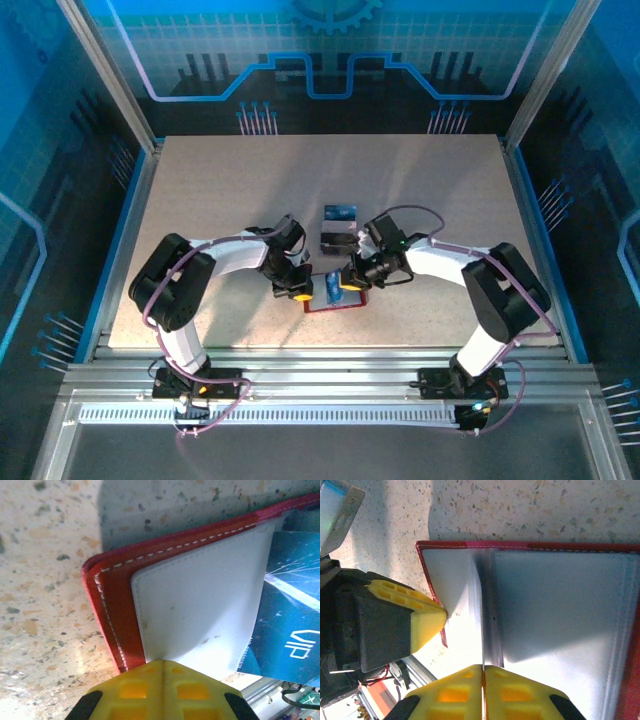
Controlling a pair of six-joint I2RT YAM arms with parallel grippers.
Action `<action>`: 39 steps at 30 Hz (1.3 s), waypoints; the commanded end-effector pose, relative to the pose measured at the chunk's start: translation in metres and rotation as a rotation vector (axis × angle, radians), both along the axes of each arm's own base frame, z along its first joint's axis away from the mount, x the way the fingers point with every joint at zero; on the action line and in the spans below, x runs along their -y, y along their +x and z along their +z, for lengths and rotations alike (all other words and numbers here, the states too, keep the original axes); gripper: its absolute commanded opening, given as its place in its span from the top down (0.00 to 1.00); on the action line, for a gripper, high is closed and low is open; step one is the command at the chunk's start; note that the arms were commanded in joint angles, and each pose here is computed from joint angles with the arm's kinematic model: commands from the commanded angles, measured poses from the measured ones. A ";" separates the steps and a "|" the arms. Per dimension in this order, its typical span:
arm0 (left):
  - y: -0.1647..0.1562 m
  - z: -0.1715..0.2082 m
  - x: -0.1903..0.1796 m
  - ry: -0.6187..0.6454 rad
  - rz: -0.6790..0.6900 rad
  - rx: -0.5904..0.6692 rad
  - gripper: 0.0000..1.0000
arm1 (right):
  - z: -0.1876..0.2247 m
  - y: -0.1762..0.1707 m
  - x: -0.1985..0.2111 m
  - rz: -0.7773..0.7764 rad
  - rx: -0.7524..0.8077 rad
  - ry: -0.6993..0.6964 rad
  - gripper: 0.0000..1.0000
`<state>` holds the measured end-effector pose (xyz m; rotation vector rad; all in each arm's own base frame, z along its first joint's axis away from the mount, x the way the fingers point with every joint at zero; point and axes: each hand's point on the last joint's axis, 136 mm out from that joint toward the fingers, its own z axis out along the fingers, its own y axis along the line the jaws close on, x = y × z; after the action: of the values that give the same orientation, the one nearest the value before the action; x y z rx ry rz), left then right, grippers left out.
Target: Take the credit cards out of the card holder
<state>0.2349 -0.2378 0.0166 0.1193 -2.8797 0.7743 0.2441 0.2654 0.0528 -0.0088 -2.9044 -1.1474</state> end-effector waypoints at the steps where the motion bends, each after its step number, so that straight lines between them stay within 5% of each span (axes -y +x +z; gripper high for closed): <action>1: -0.008 -0.007 -0.018 0.071 -0.009 -0.010 1.00 | 0.007 -0.001 0.010 -0.003 0.009 -0.027 0.92; 15: 0.013 0.013 -0.011 0.008 -0.020 0.058 1.00 | 0.042 0.003 0.016 0.072 0.110 -0.064 0.98; 28: 0.030 0.055 -0.005 -0.082 0.011 0.200 1.00 | 0.074 0.015 0.053 0.629 0.431 -0.395 1.00; 39: 0.029 0.057 -0.019 -0.102 0.059 0.206 1.00 | 0.111 0.054 0.043 1.066 0.667 -0.407 1.00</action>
<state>0.2658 -0.2221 0.0686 0.1045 -3.0332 0.9719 0.2972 0.2326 0.1645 1.7067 -2.8920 -0.4842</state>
